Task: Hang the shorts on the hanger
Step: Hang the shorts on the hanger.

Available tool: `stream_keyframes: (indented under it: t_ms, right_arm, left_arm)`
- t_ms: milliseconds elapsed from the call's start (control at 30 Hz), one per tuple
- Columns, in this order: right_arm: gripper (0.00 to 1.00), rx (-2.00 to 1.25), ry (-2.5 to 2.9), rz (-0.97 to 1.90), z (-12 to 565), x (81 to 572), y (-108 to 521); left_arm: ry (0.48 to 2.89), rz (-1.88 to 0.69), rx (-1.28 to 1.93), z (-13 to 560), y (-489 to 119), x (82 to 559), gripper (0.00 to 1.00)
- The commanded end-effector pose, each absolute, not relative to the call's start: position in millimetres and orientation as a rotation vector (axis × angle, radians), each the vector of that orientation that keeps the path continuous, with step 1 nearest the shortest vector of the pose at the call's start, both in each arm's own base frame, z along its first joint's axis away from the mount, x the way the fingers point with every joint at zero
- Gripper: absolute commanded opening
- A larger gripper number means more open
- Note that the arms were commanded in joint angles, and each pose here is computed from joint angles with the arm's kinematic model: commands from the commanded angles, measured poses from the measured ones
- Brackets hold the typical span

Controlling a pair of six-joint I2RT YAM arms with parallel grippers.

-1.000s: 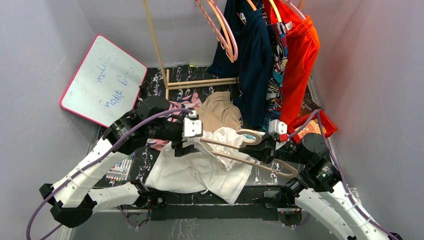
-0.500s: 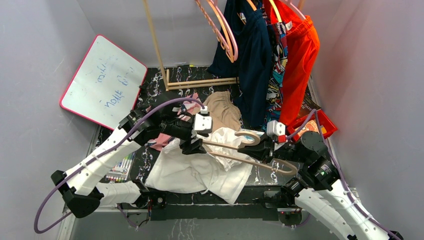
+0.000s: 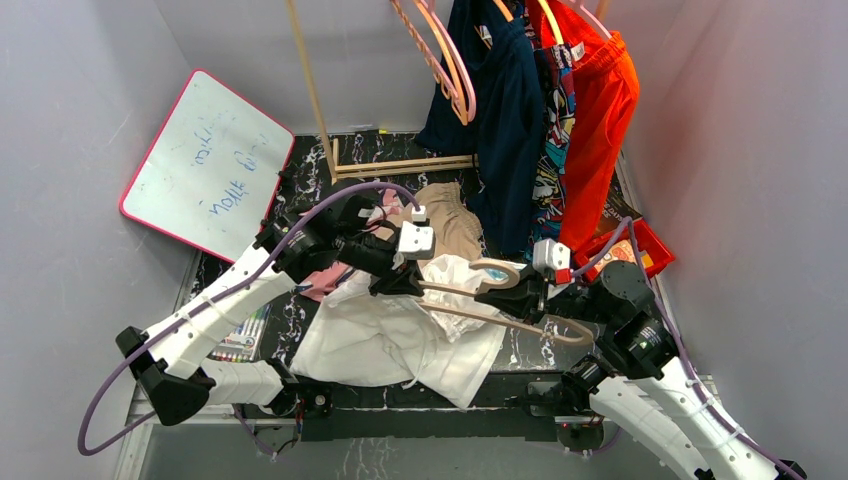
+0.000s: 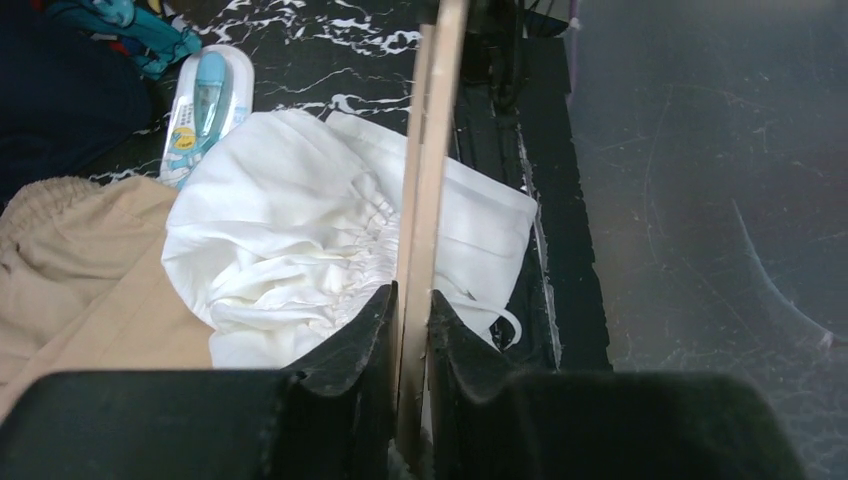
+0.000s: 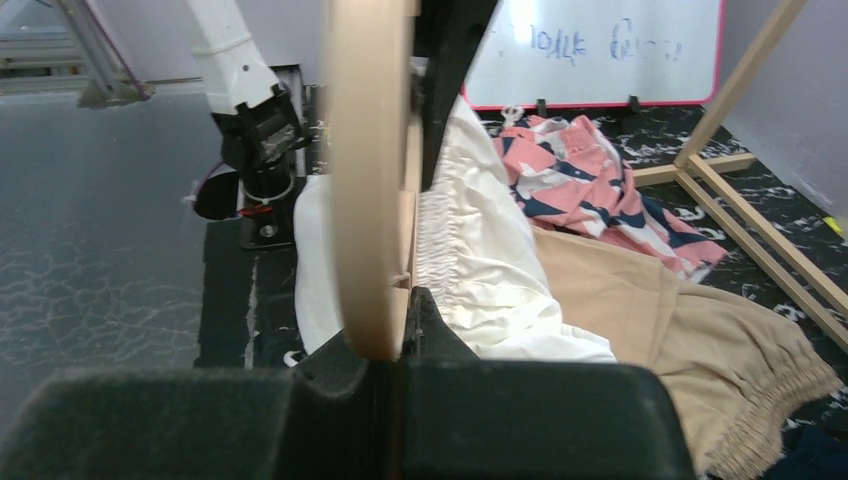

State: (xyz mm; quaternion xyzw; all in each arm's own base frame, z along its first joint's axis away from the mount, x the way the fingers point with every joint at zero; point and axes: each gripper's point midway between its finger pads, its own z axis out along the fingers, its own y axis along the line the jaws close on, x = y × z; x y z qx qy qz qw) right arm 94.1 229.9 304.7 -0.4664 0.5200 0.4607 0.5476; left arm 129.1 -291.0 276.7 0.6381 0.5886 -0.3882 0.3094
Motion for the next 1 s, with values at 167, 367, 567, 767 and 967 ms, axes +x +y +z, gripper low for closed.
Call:
stream_keyframes:
  t_ms: [167, 367, 567, 767, 967]
  right_arm:
    - [0.00, -1.067, 1.079, 1.055, 350.5, 94.9, 229.4]
    - [0.00, -1.058, 1.081, 1.053, 349.9, 98.6, 231.4]
    - [0.00, -1.056, 1.075, 1.057, 351.2, 100.2, 233.5]
    - [0.00, -1.046, 1.071, 1.058, 352.6, 101.7, 234.0]
    - [0.00, -1.040, 1.074, 1.056, 352.7, 103.8, 234.8]
  left_arm:
    - [1.473, -1.027, 1.612, 302.3, -300.1, 135.7, 0.09]
    - [1.441, -1.018, 1.570, 310.1, -303.3, 140.0, 0.60]
    - [1.429, -1.046, 1.564, 311.0, -309.0, 140.5, 0.58]
    - [1.439, -1.108, 1.580, 305.0, -313.0, 135.3, 0.51]
    - [1.454, -1.157, 1.596, 297.4, -317.4, 132.6, 0.40]
